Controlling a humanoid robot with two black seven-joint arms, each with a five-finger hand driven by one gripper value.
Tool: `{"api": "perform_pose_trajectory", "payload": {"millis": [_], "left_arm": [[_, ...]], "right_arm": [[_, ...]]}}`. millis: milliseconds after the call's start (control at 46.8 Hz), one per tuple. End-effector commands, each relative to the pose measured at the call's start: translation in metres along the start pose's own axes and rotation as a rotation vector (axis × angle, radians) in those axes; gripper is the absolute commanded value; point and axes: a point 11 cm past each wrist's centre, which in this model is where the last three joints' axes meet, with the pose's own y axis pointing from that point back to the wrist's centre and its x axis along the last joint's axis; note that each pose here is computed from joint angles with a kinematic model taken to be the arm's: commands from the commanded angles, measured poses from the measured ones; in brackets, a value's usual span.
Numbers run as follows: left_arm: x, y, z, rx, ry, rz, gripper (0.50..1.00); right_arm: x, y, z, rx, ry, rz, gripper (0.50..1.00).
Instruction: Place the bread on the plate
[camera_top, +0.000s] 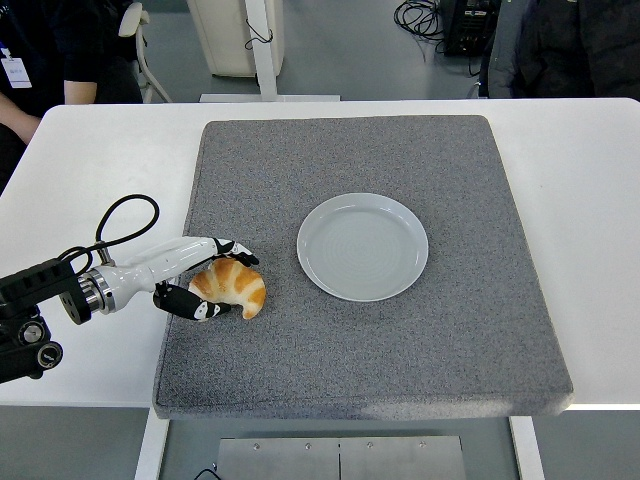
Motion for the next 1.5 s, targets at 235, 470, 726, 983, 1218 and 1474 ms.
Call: {"api": "perform_pose_trajectory", "payload": {"millis": [235,470,726,983,1218,1474], "left_arm": [[0.012,-0.001,0.001,-0.004,-0.013,0.022,0.500],[0.029,-0.005,0.008,-0.021,-0.046,0.043,0.500],[0.060,-0.002,0.013,-0.051,-0.083,0.093,0.500],[0.129,-0.002,0.013,-0.015,-0.149,0.181,0.500],[0.193,0.008,0.018,0.018,-0.182,0.243,0.500],[0.226,0.006,0.039,-0.003,-0.215,0.273,0.500]], "right_arm": [[0.000,0.000,0.000,0.001,-0.001,-0.001,1.000],[0.000,0.000,0.000,0.001,0.002,-0.002,1.000],[0.000,0.000,0.000,0.001,0.000,-0.001,1.000],[-0.001,0.000,0.001,-0.001,0.001,-0.002,1.000],[0.000,0.000,0.000,0.001,0.002,-0.002,1.000],[0.000,0.000,0.000,0.001,0.000,-0.001,1.000]]}}
